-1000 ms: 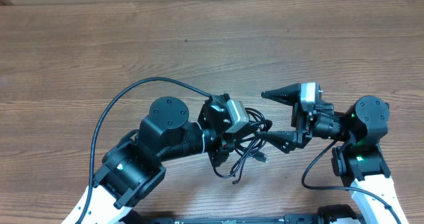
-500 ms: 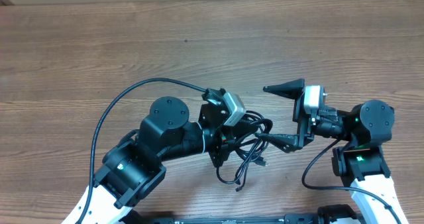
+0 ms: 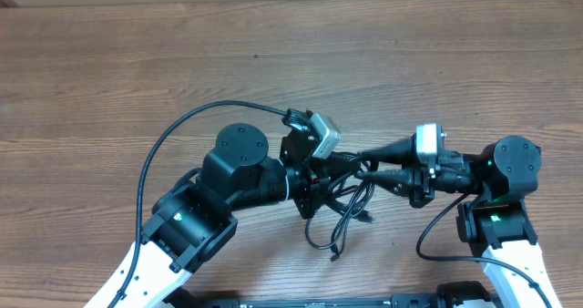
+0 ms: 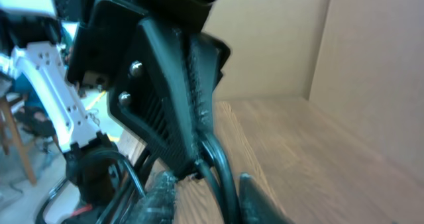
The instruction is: Untangle cables
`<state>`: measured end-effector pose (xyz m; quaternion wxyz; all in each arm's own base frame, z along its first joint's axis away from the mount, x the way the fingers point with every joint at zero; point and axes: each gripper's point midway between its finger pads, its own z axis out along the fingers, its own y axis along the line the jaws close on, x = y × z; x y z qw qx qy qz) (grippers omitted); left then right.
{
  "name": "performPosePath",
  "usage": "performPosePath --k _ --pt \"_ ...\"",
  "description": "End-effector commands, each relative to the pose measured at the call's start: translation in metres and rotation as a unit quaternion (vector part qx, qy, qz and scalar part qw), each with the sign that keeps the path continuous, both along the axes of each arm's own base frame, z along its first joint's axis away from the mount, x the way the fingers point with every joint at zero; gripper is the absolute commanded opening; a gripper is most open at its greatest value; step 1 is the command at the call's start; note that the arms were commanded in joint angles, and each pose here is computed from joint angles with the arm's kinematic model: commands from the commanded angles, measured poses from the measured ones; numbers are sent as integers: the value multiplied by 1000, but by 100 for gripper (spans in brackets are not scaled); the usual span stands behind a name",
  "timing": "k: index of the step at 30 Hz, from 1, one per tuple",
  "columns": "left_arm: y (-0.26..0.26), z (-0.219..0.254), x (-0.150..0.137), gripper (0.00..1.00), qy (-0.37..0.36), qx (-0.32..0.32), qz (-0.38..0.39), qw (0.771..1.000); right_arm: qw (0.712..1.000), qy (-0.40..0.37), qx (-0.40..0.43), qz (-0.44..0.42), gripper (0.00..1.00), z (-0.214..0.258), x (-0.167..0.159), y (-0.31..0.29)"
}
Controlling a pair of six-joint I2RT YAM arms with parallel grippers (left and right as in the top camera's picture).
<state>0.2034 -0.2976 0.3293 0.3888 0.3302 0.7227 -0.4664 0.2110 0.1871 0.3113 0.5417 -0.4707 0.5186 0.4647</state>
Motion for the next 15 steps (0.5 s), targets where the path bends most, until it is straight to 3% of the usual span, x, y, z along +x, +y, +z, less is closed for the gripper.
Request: performPosePath --k 1,8,9,12,13,14,15 --pt "-5 22 -12 4 -9 -32 -36 999 1000 -6 1 -2 4 6 1 1" --pt "-5 21 -12 4 -15 -29 -36 999 1000 3 -1 11 4 4 -4 1" --pt "-5 21 -12 11 -20 -27 -37 999 1000 3 -1 14 4 4 -5 1" --pt "-4 20 -11 56 -22 -25 -37 999 1000 2 -2 29 4 3 -10 2" --pt "-4 20 -10 83 -29 -24 -38 999 999 2 -3 37 4 3 -12 2" --pt "-3 21 -10 100 -34 -23 -37 998 999 2 -4 42 4 3 -14 2" --pt "0 21 -7 100 -38 -23 -32 998 999 2 -4 52 4 3 -18 2"
